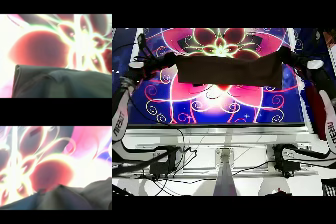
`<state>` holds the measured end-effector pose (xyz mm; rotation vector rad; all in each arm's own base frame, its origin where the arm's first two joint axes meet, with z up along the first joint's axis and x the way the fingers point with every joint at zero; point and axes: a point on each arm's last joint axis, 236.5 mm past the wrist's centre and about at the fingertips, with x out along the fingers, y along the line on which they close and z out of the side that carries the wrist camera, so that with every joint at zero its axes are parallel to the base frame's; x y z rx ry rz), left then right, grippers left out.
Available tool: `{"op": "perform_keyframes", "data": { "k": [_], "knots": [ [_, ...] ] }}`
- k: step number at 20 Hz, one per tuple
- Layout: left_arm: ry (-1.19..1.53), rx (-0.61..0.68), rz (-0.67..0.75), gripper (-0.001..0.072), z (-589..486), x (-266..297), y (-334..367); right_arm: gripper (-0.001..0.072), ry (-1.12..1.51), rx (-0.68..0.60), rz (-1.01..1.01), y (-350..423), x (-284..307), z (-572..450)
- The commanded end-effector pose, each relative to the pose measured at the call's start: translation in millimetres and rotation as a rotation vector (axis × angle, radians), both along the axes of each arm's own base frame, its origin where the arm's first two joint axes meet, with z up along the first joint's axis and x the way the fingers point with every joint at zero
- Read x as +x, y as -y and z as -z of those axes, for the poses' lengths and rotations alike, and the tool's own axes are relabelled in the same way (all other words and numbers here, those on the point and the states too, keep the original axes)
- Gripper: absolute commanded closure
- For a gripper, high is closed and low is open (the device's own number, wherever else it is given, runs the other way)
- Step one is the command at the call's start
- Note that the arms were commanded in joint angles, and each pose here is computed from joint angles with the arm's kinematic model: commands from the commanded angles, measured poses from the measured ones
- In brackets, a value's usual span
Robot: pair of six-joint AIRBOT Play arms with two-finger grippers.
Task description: Fold the clothes and pants, and hang the long-sleeved shirts on hangers.
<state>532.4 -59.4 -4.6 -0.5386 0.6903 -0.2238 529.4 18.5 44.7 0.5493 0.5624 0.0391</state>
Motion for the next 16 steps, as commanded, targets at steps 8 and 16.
{"op": "perform_keyframes", "data": {
  "k": [8, 16],
  "knots": [
    [-0.236, -0.024, 0.124, 0.0014, 58.6, -44.2, -31.5, 0.0167, -0.122, -0.156, -0.118, 2.7, -11.3, 51.5],
    [-0.392, -0.096, 0.210, 0.0017, 91.4, -68.1, -17.2, 0.0171, -0.271, -0.101, -0.257, -20.6, -43.1, 79.5]
  ]
}}
